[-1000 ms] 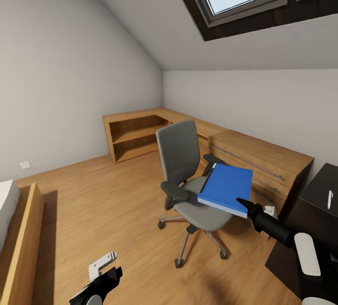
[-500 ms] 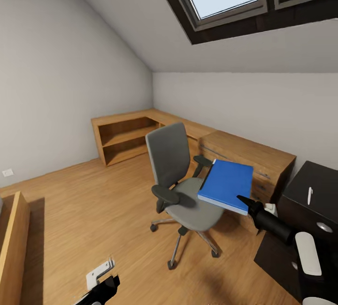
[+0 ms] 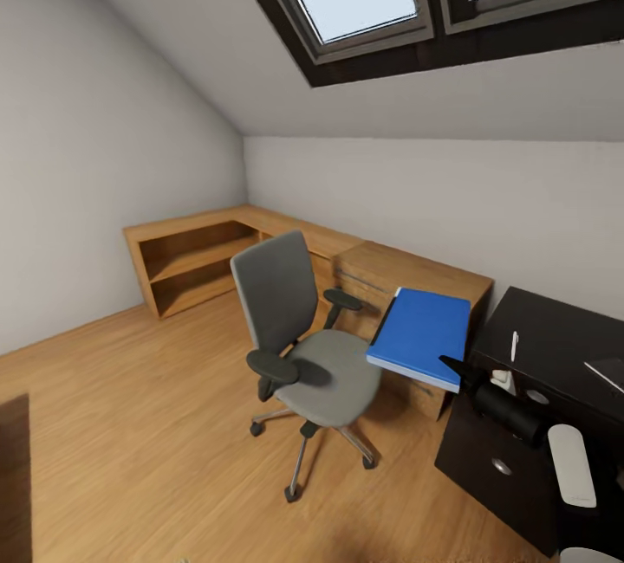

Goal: In the bedroom, organize the workspace by keeping the computer under the desk, ensuring the monitor is on the desk, placing the keyboard on the desk next to the monitor, placing the mouse on the desk next to the keyboard, moving the folder from the swivel chair onto the desk next to the mouse, stacking the notebook on top of the folder with the pen on top of the notebook, and positioning the swivel chair next to the desk.

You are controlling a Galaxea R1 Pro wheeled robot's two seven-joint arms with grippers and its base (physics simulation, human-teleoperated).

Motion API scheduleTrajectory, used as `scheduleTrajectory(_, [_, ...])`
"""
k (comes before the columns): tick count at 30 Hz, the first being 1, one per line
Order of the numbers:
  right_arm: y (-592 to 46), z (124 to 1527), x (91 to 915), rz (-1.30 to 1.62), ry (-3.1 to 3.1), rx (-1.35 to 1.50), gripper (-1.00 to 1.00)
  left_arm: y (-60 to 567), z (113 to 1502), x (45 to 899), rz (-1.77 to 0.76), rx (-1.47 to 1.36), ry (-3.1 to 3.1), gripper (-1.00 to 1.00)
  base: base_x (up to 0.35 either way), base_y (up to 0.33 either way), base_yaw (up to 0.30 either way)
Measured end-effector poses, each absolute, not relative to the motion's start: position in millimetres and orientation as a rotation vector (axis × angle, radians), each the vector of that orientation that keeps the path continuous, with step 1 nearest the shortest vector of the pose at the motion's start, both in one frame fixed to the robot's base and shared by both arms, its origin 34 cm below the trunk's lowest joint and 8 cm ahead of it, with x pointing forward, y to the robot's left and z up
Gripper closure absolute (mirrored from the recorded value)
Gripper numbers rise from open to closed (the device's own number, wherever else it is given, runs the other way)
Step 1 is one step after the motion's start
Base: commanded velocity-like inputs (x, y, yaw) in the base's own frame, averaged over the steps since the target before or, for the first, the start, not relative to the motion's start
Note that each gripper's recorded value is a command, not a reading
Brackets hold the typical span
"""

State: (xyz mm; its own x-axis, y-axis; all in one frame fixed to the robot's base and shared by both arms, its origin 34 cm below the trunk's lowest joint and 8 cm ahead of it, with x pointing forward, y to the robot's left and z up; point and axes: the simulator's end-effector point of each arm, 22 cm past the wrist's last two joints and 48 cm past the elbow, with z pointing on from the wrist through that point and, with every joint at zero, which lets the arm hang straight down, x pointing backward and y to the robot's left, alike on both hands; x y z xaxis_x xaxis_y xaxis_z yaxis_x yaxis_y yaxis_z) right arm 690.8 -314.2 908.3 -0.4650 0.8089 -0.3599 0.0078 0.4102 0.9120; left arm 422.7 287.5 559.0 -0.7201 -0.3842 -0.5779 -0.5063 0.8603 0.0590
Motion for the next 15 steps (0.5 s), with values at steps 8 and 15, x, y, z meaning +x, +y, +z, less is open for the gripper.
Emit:
scheduleTrajectory(8, [-314.2, 921.0, 691.0, 1.154, 1.794, 0.707, 1.0, 291.3, 561.9, 408.6, 0.31, -0.638, 2.493, -1.0, 0.0, 0.0, -0.27])
scheduleTrajectory(15, [-314.1, 931.9, 690.9, 1.154, 1.795, 0.707, 1.0, 295.1, 566.6, 398.4, 0.33, -0.638, 2.515, -1.0, 0.0, 0.0, -0.27])
